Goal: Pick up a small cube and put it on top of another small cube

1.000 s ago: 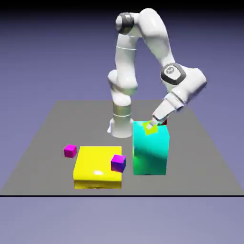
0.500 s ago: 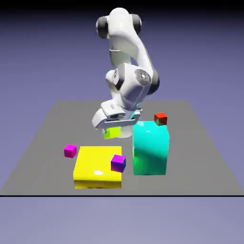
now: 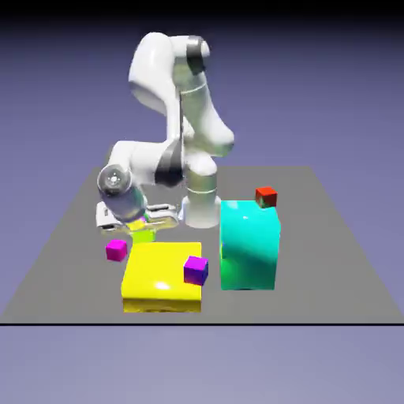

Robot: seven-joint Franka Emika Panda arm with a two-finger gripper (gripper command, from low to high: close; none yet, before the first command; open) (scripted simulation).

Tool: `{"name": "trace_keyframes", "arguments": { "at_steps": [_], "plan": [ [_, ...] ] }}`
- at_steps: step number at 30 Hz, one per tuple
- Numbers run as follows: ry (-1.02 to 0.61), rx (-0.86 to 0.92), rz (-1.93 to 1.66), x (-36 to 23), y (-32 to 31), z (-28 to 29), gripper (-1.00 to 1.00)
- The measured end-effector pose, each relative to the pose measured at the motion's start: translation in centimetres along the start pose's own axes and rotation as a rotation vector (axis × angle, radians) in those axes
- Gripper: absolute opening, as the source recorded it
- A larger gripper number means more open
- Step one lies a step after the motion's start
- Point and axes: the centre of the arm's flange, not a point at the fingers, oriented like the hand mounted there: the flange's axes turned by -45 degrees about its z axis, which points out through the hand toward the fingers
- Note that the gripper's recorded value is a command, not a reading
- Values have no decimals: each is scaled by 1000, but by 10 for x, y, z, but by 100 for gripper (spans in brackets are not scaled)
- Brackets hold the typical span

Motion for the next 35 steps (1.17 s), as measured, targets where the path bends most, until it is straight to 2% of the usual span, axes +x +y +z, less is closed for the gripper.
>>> {"name": "trace_keyframes", "arguments": {
  "at_steps": [13, 26, 28, 32, 33, 35],
  "plan": [
    [-188, 383, 328, -13, 126, 87, -100],
    [-297, 636, 702, -68, 228, 145, -100],
    [-298, 637, 702, -68, 228, 145, -100],
    [-298, 637, 702, -59, 203, 192, -100],
    [-298, 637, 702, -58, 199, 199, 100],
    [-299, 635, 702, -58, 199, 199, 100]
  ]
}}
